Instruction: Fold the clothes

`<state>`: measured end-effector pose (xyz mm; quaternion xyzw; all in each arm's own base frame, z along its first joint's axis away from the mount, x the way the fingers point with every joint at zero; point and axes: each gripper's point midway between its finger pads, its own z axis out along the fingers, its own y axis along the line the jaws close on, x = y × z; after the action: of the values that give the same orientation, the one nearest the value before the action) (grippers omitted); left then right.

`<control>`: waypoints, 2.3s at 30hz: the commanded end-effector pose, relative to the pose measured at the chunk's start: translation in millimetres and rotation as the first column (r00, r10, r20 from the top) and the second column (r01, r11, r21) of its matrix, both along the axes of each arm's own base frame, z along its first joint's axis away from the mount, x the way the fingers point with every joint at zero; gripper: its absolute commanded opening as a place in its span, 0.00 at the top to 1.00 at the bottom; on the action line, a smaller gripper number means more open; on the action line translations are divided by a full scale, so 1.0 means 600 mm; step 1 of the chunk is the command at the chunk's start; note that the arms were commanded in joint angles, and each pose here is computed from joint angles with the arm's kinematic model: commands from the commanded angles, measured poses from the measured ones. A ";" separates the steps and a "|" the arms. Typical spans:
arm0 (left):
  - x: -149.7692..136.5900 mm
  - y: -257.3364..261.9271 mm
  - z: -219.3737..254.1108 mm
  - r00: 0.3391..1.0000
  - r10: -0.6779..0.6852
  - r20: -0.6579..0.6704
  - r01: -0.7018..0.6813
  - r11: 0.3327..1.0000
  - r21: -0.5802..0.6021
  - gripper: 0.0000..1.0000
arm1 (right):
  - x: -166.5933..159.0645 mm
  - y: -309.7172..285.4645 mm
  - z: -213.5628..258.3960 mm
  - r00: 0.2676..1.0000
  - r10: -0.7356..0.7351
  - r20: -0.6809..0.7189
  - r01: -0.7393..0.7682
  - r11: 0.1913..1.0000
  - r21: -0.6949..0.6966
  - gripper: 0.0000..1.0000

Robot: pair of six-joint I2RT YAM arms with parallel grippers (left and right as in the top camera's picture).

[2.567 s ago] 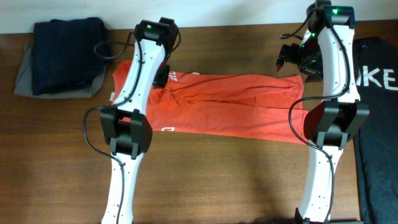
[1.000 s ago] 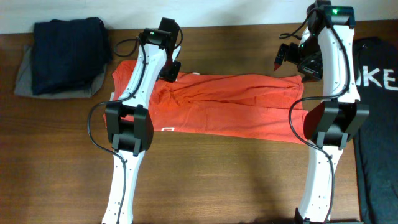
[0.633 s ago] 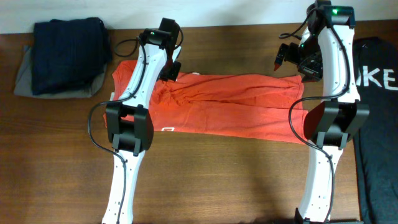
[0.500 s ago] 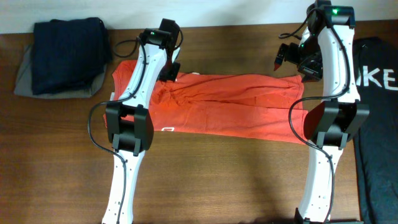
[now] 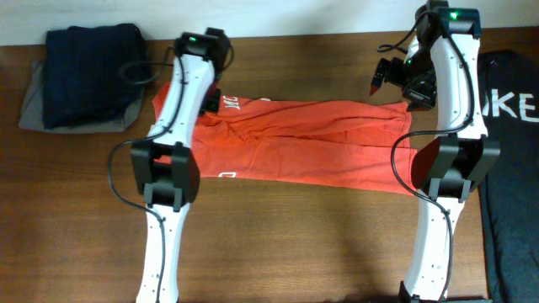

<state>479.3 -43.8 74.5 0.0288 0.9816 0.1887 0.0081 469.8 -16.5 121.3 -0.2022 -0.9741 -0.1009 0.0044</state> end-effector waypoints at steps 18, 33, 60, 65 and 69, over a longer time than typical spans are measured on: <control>-0.024 0.075 0.043 0.994 0.108 -0.015 -0.109 0.994 -0.011 0.93 | -0.002 0.018 0.025 0.999 0.027 0.030 -0.027 1.000 0.009 0.01; -0.090 0.154 -0.007 0.962 0.203 -0.185 -0.201 0.979 0.032 0.80 | -0.006 0.034 0.077 0.994 0.048 0.101 -0.048 0.999 0.000 0.01; -0.031 -0.096 0.017 0.850 -0.527 -0.006 0.491 0.797 -0.351 0.27 | -0.007 0.053 0.077 0.982 0.150 0.116 -0.150 0.989 -0.012 0.01; -0.047 -0.101 -0.021 0.797 -0.603 -0.038 0.544 0.742 -0.391 0.27 | -0.007 0.053 0.077 0.982 0.150 0.116 -0.150 0.989 -0.012 0.01; -0.053 -0.115 -0.033 0.738 -0.675 -0.015 0.602 0.668 -0.438 0.27 | -0.007 0.053 0.077 0.982 0.150 0.116 -0.150 0.989 -0.012 0.01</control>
<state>449.8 -103.8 53.7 0.3344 0.9423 -0.0043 -0.0181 468.3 11.9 152.4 -0.1322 -0.9851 -0.1054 -0.0305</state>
